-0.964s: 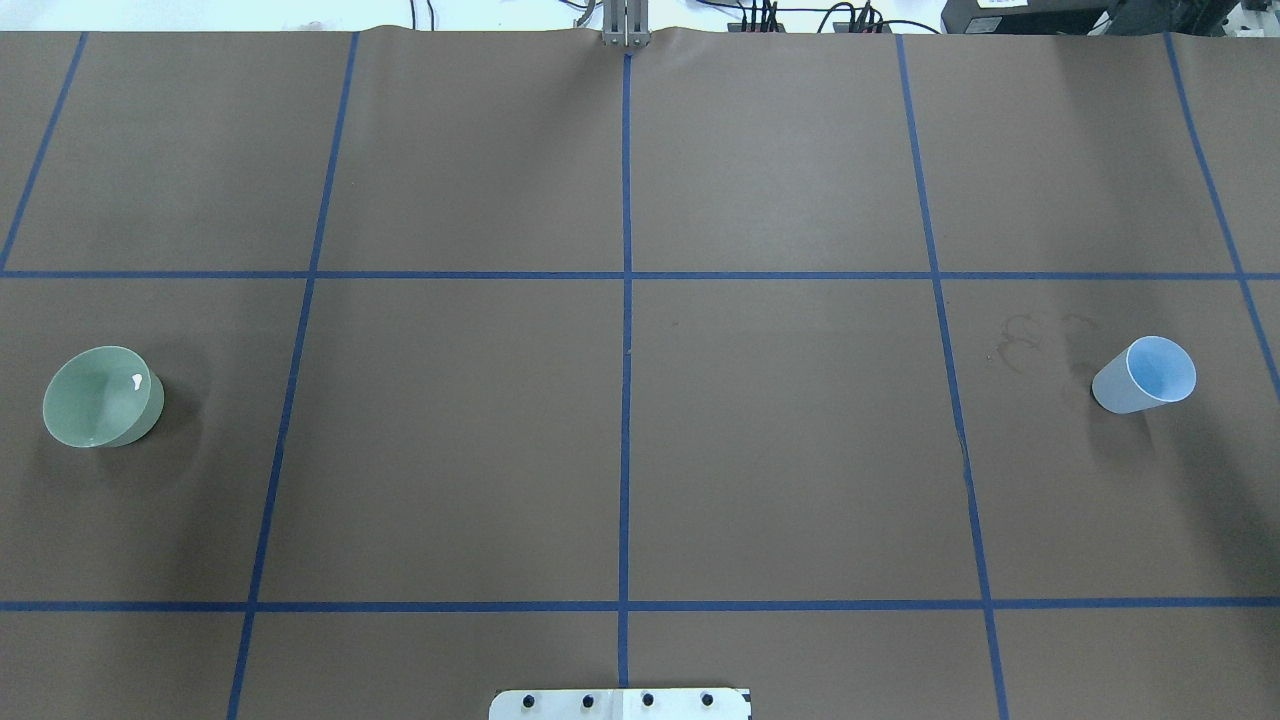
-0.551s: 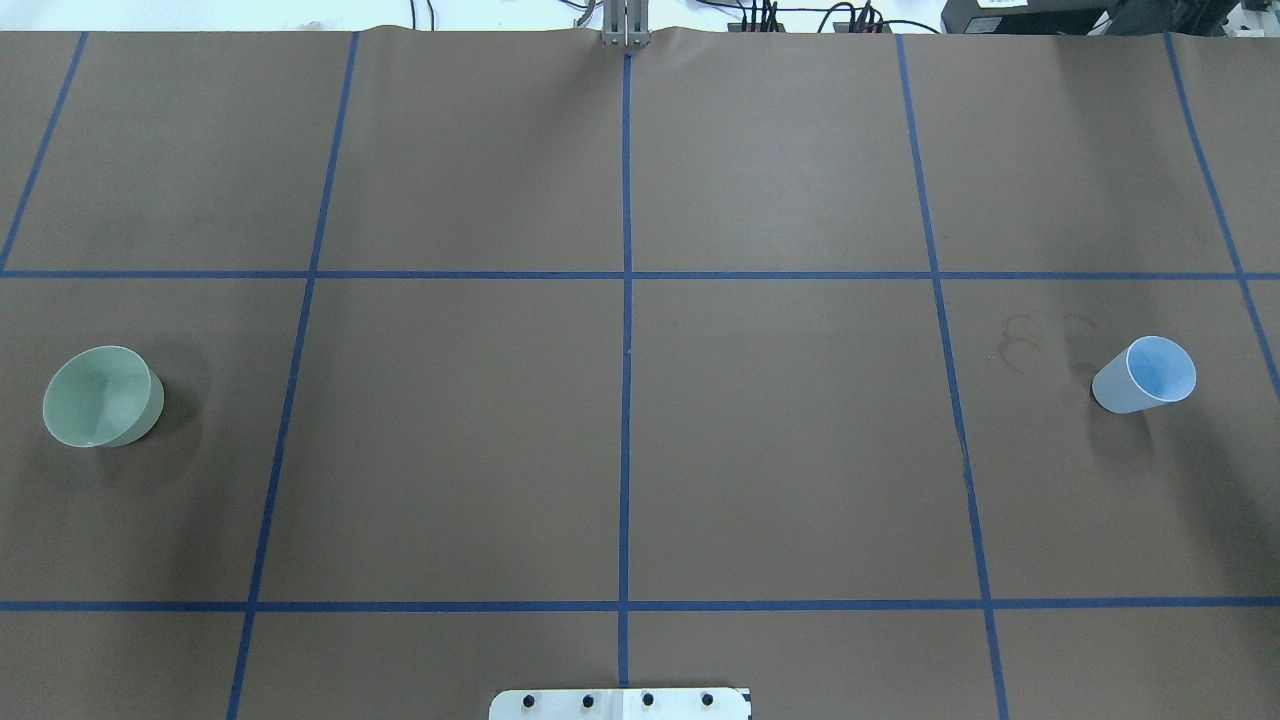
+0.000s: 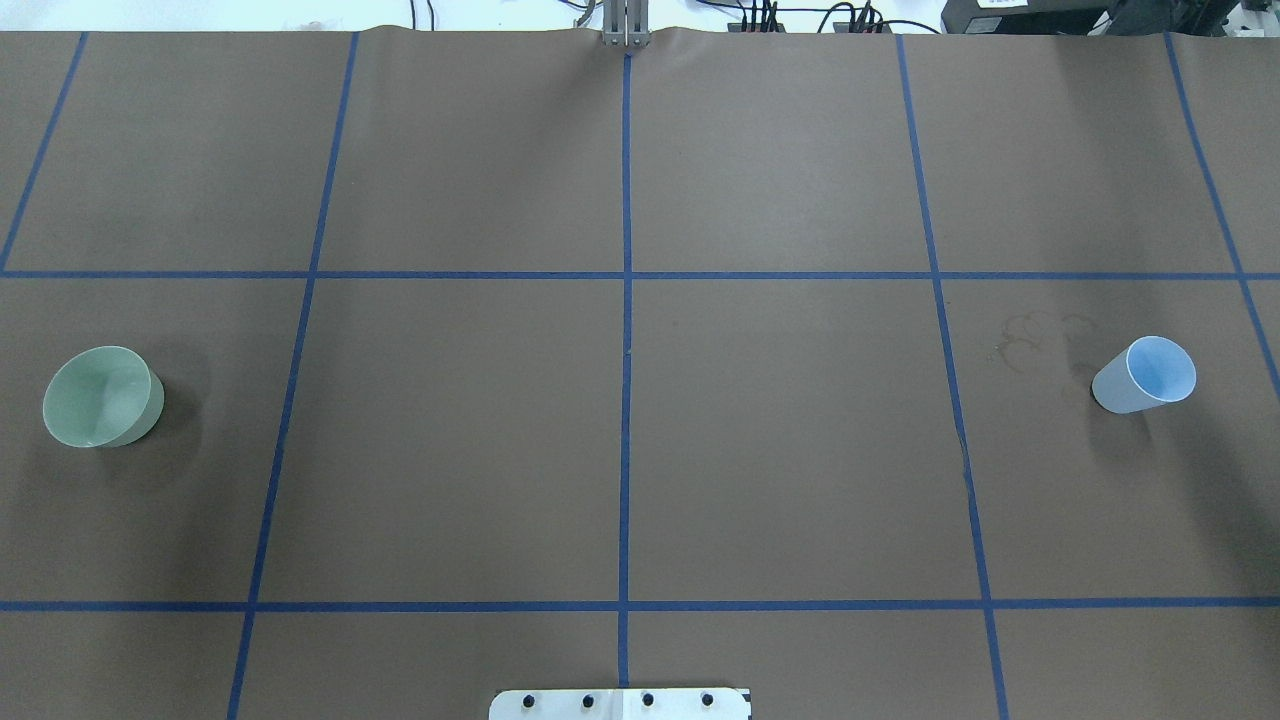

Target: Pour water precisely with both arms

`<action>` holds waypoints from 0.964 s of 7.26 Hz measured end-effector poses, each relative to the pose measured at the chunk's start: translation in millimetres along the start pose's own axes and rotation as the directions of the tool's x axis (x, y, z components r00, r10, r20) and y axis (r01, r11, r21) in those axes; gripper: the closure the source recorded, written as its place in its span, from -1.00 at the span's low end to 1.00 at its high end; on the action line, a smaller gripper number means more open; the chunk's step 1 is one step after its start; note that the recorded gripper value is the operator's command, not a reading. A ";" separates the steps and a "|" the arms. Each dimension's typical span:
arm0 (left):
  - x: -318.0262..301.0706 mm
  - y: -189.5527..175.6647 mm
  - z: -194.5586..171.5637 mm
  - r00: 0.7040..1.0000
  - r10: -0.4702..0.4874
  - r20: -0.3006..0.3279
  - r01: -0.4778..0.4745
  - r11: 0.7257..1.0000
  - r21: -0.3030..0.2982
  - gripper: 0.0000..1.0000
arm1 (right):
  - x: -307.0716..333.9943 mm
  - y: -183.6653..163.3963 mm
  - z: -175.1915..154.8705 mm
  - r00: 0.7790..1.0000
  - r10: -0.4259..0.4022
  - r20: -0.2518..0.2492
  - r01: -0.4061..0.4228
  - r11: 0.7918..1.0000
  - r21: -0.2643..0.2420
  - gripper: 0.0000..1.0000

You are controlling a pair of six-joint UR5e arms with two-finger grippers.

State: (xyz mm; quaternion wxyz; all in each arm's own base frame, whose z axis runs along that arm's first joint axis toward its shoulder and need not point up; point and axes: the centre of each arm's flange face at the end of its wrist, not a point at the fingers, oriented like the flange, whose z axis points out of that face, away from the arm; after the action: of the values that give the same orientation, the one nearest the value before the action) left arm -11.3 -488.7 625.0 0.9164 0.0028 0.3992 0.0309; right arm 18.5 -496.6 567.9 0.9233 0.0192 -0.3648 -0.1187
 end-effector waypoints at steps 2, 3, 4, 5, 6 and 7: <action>-7.6 2.9 -8.3 1.000 -0.031 0.002 0.031 1.000 0.002 -0.99 | 2.4 2.5 0.1 1.000 0.008 -0.001 -0.008 1.000 0.001 -1.00; -13.4 6.9 -12.1 0.999 -0.045 0.004 0.045 0.999 0.008 -1.00 | 5.0 5.9 -1.1 1.000 0.016 -0.004 -0.016 1.000 0.005 -1.00; -18.5 11.3 -13.4 0.998 -0.056 0.008 0.056 0.998 0.010 -1.00 | 8.1 9.7 -1.8 1.000 0.025 -0.008 -0.025 1.000 0.007 -1.00; -21.4 14.0 -14.4 0.998 -0.062 0.010 0.062 0.998 0.013 -1.00 | 12.3 15.5 1.1 0.999 0.034 -0.012 -0.034 0.999 0.002 -1.00; -22.9 17.2 -18.8 0.998 -0.064 0.010 0.064 0.998 0.023 -1.00 | 16.0 21.8 5.9 0.999 0.044 -0.012 -0.044 0.999 -0.008 -1.00; -23.8 24.7 -26.8 0.998 -0.065 0.011 0.065 0.997 0.042 -1.00 | 19.1 27.4 10.3 0.998 0.054 -0.009 -0.054 0.998 -0.016 -1.00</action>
State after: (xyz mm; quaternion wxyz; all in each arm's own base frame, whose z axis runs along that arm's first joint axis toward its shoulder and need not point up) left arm -48.5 -465.9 624.8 0.9191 0.0089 0.3939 -0.0071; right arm 30.7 -473.9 591.6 0.9278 0.0022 -0.3604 -0.0965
